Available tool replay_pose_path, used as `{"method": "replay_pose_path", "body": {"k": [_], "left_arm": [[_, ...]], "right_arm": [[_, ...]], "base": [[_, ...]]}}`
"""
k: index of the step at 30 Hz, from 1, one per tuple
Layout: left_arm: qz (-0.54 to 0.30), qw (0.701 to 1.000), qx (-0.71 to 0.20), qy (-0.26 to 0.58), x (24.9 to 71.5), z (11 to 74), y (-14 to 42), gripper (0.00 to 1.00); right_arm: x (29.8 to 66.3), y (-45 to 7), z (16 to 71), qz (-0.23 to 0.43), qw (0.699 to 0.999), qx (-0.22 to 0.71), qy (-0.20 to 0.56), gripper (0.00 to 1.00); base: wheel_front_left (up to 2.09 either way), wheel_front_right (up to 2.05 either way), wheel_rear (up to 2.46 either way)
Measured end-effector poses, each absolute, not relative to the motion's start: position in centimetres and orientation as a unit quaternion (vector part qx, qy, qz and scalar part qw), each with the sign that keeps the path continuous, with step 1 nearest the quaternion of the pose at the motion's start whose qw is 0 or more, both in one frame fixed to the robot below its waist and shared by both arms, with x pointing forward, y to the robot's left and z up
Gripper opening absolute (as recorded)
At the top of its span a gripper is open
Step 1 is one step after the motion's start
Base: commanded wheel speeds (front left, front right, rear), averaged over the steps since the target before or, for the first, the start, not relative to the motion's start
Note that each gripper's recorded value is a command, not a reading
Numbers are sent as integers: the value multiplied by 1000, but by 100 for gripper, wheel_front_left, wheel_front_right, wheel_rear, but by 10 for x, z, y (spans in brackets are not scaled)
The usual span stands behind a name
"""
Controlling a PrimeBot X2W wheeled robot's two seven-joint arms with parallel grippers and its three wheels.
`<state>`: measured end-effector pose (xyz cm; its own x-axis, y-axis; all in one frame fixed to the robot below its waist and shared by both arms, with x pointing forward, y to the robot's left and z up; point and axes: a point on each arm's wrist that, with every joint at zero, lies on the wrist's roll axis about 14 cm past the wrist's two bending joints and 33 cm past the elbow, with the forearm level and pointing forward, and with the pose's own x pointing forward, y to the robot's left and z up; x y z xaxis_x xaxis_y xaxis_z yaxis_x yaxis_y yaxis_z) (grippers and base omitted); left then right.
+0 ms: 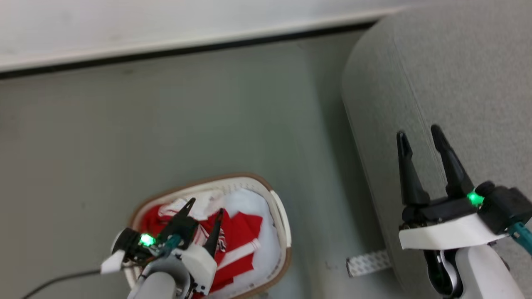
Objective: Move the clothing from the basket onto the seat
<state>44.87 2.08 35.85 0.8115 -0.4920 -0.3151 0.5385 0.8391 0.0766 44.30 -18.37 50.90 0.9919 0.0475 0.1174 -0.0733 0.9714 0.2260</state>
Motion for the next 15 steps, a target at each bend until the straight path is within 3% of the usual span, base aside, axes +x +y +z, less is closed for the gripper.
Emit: {"method": "replay_pose_path", "body": {"k": [9,15], "left_arm": [[-291,887,149,326,445,238,17,100],[-289,855,172,394,439,191,26,100]], "right_arm": [[466,-202,486,7,991,125,-40,100],[472,-212,466,-7,992,123,-21,100]], "base": [[0,0,0],[0,0,0]]}}
